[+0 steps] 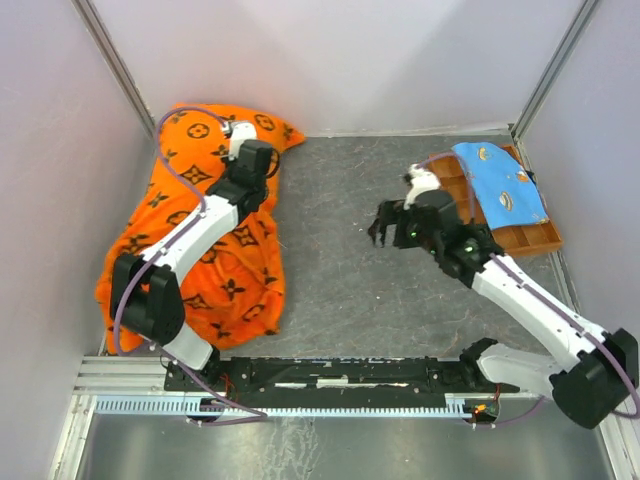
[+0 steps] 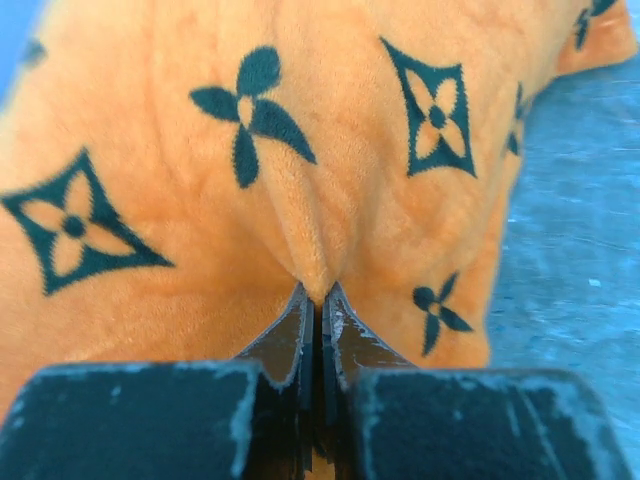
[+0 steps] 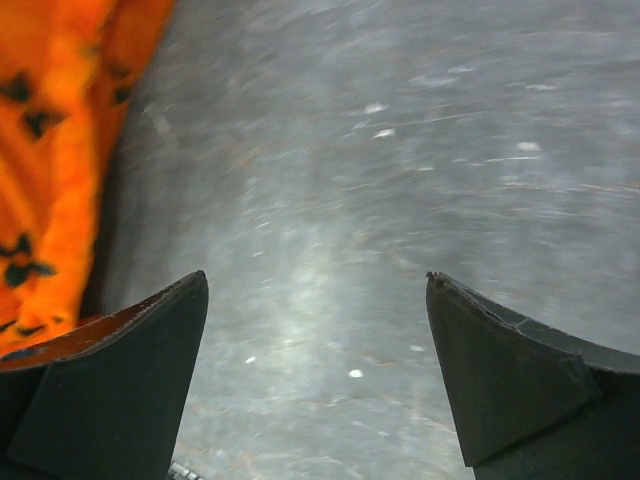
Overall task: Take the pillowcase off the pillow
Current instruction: Move the pillow to the center of the board.
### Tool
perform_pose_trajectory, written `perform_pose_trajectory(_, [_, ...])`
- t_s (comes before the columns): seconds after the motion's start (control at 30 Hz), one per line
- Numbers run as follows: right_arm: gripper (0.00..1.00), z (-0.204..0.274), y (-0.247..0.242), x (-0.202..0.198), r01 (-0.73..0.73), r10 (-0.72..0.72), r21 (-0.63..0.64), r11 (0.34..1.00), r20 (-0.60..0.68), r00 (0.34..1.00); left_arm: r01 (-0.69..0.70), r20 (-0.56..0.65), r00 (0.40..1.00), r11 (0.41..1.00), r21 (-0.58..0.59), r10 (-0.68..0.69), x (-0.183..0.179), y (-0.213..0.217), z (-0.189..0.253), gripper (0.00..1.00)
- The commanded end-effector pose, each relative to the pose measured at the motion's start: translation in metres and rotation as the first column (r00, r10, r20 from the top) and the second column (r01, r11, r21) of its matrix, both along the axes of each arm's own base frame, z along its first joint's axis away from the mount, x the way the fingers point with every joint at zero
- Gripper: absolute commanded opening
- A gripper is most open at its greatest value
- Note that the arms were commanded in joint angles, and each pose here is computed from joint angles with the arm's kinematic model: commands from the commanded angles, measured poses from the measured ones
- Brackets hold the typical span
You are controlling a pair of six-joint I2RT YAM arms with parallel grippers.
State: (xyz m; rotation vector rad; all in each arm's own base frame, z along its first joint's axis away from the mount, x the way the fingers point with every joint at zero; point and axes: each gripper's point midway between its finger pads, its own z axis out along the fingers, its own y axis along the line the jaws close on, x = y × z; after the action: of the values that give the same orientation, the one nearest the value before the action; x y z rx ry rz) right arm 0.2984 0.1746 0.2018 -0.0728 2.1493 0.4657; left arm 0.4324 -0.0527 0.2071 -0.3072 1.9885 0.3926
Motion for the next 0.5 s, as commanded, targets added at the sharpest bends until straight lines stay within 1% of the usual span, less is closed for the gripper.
perform_pose_trajectory(0.0, [0.98, 0.02, 0.076, -0.012, -0.133, 0.126, 0.139, 0.981, 0.057, 0.99, -0.023, 0.161, 0.986, 0.998, -0.064, 0.033, 0.035, -0.028, 0.067, 0.03])
perform_pose_trajectory(0.1, [0.99, 0.016, 0.142, -0.037, -0.223, 0.219, 0.316, 0.922, 0.047, 0.975, -0.047, 0.143, 0.988, 0.999, -0.027, 0.051, 0.051, -0.031, 0.075, 0.03])
perform_pose_trajectory(0.17, [0.99, 0.009, 0.173, -0.046, -0.222, 0.228, 0.409, 0.885, 0.034, 0.973, -0.048, 0.134, 0.99, 0.999, -0.016, 0.049, 0.058, -0.033, 0.076, 0.03])
perform_pose_trajectory(0.2, [0.99, 0.001, 0.188, -0.05, -0.219, 0.239, 0.427, 0.877, 0.007, 0.971, -0.047, 0.13, 0.99, 0.999, -0.01, 0.048, 0.06, -0.034, 0.074, 0.03])
perform_pose_trajectory(0.27, [1.0, -0.012, 0.212, -0.058, -0.245, 0.278, 0.405, 0.881, -0.026, 0.96, -0.047, 0.124, 0.991, 0.999, 0.005, 0.046, 0.062, -0.034, 0.072, 0.03])
perform_pose_trajectory(0.3, [0.97, -0.018, 0.221, -0.062, -0.258, 0.296, 0.393, 0.883, -0.036, 0.955, -0.046, 0.123, 0.991, 0.999, 0.012, 0.045, 0.063, -0.033, 0.073, 0.03])
perform_pose_trajectory(0.37, [0.86, -0.027, 0.229, -0.064, -0.27, 0.315, 0.374, 0.887, -0.062, 0.947, -0.04, 0.11, 0.993, 0.999, 0.031, 0.037, 0.064, -0.033, 0.07, 0.03])
perform_pose_trajectory(0.4, [0.7, -0.029, 0.226, -0.063, -0.271, 0.313, 0.357, 0.894, -0.065, 0.947, -0.038, 0.104, 0.994, 0.999, 0.039, 0.034, 0.065, -0.032, 0.07, 0.03])
perform_pose_trajectory(0.43, [0.37, -0.029, 0.218, -0.061, -0.265, 0.301, 0.331, 0.906, -0.061, 0.952, -0.039, 0.097, 0.995, 0.998, 0.043, 0.035, 0.065, -0.031, 0.07, 0.03])
perform_pose_trajectory(0.47, [0.09, -0.027, 0.205, -0.056, -0.242, 0.272, 0.308, 0.92, -0.057, 0.961, -0.041, 0.085, 0.996, 0.998, 0.046, 0.037, 0.064, -0.028, 0.071, 0.03])
